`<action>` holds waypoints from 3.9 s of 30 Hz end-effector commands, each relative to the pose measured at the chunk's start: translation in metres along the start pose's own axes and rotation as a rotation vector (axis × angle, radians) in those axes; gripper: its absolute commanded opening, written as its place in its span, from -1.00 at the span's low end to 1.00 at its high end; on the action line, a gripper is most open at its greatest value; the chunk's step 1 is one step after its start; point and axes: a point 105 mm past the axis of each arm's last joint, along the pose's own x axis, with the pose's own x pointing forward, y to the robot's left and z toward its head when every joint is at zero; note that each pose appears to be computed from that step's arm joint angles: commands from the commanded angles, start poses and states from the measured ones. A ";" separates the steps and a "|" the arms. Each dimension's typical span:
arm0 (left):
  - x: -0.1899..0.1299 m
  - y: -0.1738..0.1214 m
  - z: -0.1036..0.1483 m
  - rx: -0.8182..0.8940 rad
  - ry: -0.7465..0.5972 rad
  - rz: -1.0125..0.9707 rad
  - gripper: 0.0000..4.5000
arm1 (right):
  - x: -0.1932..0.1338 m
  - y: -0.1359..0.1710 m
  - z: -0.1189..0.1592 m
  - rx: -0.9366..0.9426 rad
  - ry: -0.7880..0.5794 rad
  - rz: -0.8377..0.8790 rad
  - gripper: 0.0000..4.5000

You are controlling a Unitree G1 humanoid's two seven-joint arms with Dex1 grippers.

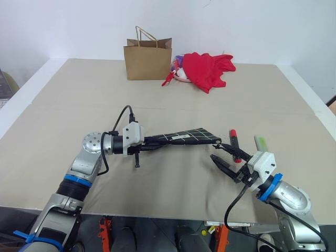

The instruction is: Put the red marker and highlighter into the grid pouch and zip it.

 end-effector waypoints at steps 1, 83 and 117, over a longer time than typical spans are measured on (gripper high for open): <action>-0.002 0.002 0.009 0.036 -0.016 0.010 -1.00 | -0.001 -0.009 0.014 -0.033 -0.054 -0.019 -0.41; 0.016 0.009 0.020 0.098 -0.072 0.067 -1.00 | -0.024 -0.037 -0.054 0.397 0.297 -0.610 0.91; 0.013 -0.002 0.021 0.110 -0.074 -0.017 -1.00 | -0.050 -0.036 0.058 -0.203 0.289 0.371 -0.72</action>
